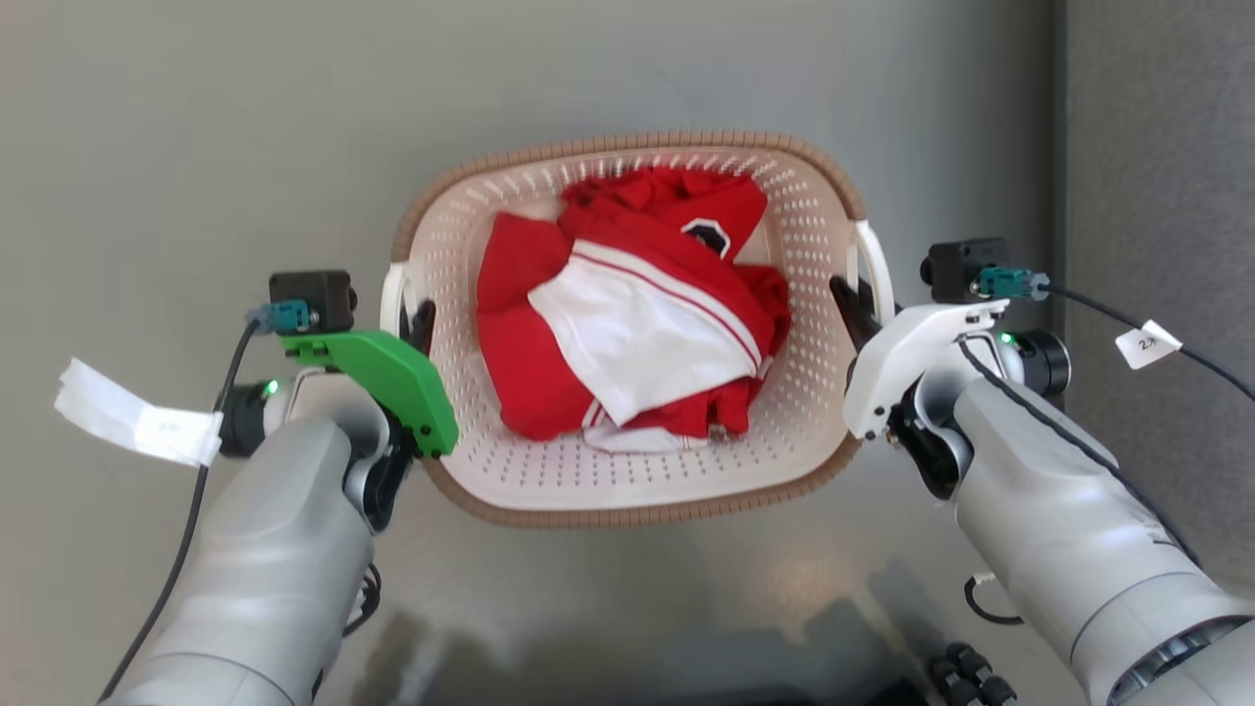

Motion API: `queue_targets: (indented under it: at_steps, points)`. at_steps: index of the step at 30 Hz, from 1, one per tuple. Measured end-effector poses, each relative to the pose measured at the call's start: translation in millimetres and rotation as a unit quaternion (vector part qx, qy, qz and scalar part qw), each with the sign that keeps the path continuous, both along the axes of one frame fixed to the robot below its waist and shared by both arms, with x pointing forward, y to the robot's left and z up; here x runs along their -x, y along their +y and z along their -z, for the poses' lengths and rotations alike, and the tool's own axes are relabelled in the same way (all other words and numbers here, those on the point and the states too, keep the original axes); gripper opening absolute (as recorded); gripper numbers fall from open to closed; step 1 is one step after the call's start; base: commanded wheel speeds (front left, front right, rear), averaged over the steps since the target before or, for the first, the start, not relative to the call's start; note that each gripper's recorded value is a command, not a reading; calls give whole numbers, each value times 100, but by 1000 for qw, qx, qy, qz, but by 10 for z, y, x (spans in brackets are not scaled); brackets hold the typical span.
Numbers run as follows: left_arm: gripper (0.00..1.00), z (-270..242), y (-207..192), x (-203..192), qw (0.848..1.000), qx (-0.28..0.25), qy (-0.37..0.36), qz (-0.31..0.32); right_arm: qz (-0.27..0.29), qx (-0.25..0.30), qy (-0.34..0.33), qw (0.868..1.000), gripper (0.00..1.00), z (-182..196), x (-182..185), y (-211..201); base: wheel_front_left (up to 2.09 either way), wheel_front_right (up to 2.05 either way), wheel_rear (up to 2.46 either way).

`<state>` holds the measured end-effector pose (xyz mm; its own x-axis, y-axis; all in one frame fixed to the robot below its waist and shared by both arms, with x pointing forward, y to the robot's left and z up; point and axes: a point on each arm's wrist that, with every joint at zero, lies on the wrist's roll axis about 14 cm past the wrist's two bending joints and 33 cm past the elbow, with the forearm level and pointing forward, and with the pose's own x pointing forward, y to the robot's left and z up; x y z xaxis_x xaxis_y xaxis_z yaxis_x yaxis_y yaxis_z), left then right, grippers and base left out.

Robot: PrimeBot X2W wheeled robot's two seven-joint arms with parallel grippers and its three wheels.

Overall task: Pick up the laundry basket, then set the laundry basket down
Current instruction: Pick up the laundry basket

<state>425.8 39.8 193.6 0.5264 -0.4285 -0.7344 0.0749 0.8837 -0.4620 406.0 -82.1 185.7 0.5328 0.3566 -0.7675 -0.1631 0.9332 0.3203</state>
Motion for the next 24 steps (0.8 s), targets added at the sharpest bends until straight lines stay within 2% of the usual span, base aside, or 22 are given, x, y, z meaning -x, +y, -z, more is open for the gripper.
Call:
queue_targets:
  at_steps: [8,17,24]
  points:
    - [0,-287,32,74,1000,6,-2,-13,-2,-9,-4,1000,0,-307,27,50,0,0,0]
    - [0,-564,18,278,1000,3,-3,1,-21,-1,2,1000,0,-602,157,59,0,0,0]
    - [0,-748,3,472,1000,1,3,14,-28,2,17,999,0,-758,417,56,0,0,0]
